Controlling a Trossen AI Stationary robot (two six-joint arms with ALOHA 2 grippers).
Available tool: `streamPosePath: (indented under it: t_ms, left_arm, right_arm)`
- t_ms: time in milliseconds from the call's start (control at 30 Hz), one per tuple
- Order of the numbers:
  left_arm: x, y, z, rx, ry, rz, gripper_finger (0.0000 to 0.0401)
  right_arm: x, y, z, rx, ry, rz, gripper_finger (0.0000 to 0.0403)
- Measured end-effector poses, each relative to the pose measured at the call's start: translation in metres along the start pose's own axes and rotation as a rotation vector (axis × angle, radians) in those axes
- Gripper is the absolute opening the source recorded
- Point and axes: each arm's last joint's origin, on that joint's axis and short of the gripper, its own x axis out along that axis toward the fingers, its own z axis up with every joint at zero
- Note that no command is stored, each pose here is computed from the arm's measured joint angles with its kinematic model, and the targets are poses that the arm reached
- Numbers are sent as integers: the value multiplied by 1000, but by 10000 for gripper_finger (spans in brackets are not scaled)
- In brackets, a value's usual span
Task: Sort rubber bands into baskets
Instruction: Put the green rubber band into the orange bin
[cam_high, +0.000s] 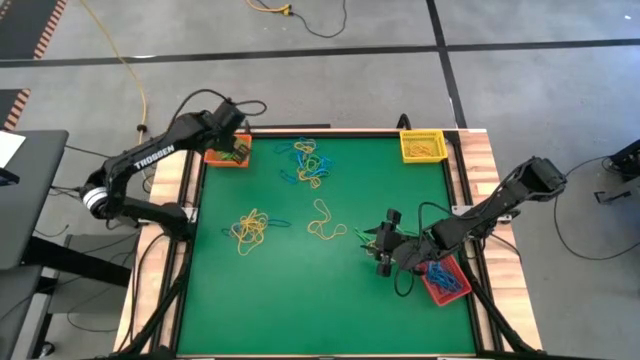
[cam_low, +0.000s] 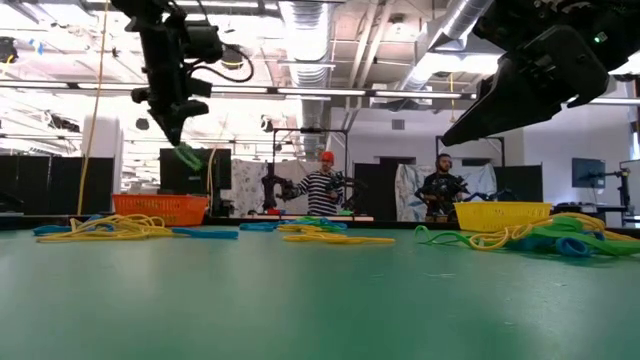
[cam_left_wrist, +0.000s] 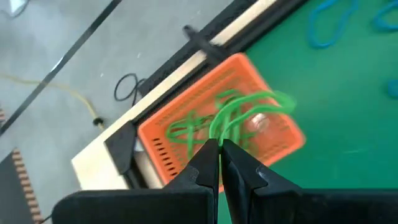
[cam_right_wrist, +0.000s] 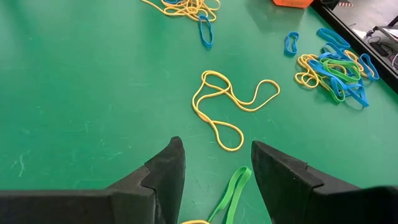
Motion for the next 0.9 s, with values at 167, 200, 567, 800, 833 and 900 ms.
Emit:
streamPosePath:
  t_ms: [167, 200, 567, 800, 833, 900]
  left_arm:
    - [24, 8, -7, -4, 120, 26, 0]
    - [30, 8, -8, 1, 149, 28, 0]
    - [68, -7, -4, 77, 270, 137, 15]
    - [72, -8, -1, 71, 253, 137, 83]
    - [72, -8, -1, 71, 252, 137, 94]
    - [72, -8, -1, 73, 253, 136, 114]
  right_arm:
    - [0, 0, 0, 1, 0, 0, 215]
    - [0, 0, 0, 1, 0, 1, 215]
    - [0, 0, 0, 1, 0, 2, 215]
    - [0, 0, 0, 0, 1, 3, 215]
    - [0, 0, 0, -1, 1, 3, 215]
    - [0, 0, 0, -4, 1, 3, 215]
